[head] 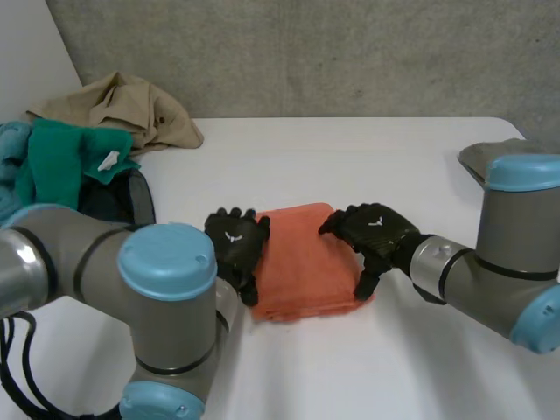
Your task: Fold the laundry.
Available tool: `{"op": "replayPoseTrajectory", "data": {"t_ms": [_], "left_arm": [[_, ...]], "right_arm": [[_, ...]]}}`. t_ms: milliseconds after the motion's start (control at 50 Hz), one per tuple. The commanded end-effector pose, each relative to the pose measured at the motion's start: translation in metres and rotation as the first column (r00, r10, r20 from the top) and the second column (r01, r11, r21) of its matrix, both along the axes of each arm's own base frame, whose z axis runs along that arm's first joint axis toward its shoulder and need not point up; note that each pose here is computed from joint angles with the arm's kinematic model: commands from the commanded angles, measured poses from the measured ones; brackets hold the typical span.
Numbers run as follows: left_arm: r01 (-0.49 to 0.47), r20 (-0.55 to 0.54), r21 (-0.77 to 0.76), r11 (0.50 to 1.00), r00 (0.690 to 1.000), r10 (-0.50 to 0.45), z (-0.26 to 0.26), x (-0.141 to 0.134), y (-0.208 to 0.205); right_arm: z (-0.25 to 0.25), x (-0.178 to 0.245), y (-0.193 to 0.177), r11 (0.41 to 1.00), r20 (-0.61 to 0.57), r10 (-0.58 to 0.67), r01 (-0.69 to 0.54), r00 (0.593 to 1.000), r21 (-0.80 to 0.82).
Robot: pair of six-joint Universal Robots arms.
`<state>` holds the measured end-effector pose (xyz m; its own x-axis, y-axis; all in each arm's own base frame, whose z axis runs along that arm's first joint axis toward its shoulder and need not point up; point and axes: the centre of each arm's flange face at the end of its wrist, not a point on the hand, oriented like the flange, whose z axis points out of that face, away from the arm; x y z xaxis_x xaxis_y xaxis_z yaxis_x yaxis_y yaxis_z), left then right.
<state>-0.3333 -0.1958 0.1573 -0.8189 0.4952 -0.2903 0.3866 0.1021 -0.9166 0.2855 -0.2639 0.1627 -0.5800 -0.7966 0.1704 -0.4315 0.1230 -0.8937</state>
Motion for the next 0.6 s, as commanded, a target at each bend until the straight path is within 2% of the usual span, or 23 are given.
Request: {"op": "replayPoseTrajectory", "data": {"t_ms": [20,120,200,320,500,600], "left_arm": [[-0.011,-0.071,-0.069,0.998,0.997,0.006,0.037,0.004,0.002],[-0.059,-0.069,-0.061,0.996,0.996,0.055,0.04,0.024,-0.005],[-0.086,-0.046,-0.034,0.996,0.995,0.084,0.031,0.035,-0.007],[-0.106,-0.03,-0.013,0.994,0.994,0.106,0.022,0.044,-0.005],[-0.138,-0.099,-0.004,0.99,0.986,0.137,0.028,0.051,-0.008],[-0.149,-0.099,0.002,0.989,0.984,0.149,0.027,0.054,-0.01]], "right_arm": [[0.018,-0.006,0.019,0.993,0.052,0.018,-0.012,0.998,-0.117],[0.003,-0.007,0.045,0.992,0.049,0.1,-0.096,0.994,-0.086],[-0.008,-0.009,0.053,0.989,0.021,0.127,-0.125,0.992,-0.076],[-0.022,-0.007,0.048,0.983,-0.023,0.146,-0.148,0.989,-0.104],[-0.037,-0.002,0.034,0.977,-0.026,0.142,-0.144,0.99,-0.154],[-0.039,-0.001,0.027,0.973,-0.027,0.116,-0.119,0.993,-0.196]]}}
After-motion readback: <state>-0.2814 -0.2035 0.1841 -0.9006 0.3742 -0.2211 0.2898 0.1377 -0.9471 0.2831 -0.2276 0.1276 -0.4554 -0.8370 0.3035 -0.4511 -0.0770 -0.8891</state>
